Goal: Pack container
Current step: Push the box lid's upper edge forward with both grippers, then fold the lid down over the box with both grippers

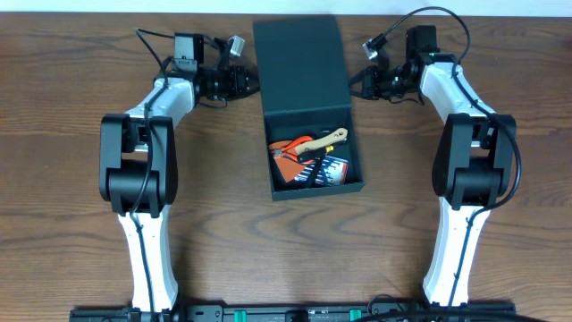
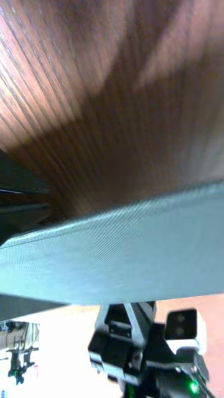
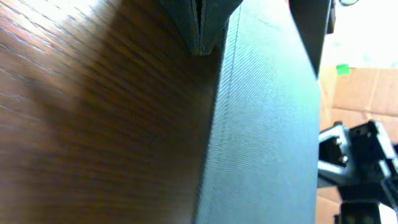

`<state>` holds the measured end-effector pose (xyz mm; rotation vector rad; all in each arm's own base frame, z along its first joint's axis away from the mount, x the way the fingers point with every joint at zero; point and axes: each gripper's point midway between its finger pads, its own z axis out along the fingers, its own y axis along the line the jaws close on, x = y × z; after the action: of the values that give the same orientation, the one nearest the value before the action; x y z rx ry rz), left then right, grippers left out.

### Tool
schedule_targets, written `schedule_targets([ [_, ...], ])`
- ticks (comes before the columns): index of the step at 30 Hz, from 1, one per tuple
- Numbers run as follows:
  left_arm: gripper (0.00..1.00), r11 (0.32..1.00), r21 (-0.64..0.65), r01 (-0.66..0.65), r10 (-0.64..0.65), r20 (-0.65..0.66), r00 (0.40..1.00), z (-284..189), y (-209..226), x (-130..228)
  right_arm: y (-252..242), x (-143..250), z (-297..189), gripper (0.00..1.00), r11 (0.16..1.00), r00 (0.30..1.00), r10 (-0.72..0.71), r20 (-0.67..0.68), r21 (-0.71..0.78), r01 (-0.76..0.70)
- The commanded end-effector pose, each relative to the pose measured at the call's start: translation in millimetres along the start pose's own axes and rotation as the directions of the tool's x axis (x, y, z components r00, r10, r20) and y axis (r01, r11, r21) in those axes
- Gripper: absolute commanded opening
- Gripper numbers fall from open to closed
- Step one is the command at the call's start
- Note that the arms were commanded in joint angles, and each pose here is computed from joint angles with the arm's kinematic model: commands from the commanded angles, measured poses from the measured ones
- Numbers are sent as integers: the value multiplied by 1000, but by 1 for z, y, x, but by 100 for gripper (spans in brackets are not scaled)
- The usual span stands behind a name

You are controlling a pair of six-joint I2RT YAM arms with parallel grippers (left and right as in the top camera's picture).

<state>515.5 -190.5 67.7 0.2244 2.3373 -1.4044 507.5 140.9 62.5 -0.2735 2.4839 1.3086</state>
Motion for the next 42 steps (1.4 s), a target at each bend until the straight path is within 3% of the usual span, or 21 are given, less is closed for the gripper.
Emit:
schedule_targets([
  [1,6,998,66,-7,7,5,1000,-2,-18,-13,26,1,3,1,985,997,-77,10,-157,77],
  [10,6,991,122,-51,50,10,999,-7,-56,-25,43,-4,-15,1,947,992,-109,65,-295,123],
  [23,6,990,128,-58,60,-8,998,-45,-135,-24,46,7,-30,2,942,999,33,15,-334,-26],
  [25,6,993,120,-13,17,-35,999,-54,-146,-16,54,12,-34,4,936,999,45,0,-349,-42],
  [27,6,994,108,33,-26,-69,997,-65,-159,-4,59,18,-38,15,940,999,45,-17,-338,-48],
  [30,6,996,82,41,-31,-125,992,-81,-175,20,48,29,-40,17,975,996,58,-68,-211,-71],
  [34,6,997,-62,44,-56,-209,976,-98,-170,55,20,45,-47,13,998,988,64,-141,38,-59],
  [36,5,980,-200,12,-65,-261,963,-108,-151,73,11,47,-53,14,992,986,57,-158,123,-38],
  [39,6,909,-417,-24,-115,-304,946,-124,-115,87,6,45,-61,16,980,986,38,-160,200,-5],
  [42,6,840,-536,-81,-95,-292,952,-136,-92,80,4,36,-70,15,966,990,13,-138,257,23],
])
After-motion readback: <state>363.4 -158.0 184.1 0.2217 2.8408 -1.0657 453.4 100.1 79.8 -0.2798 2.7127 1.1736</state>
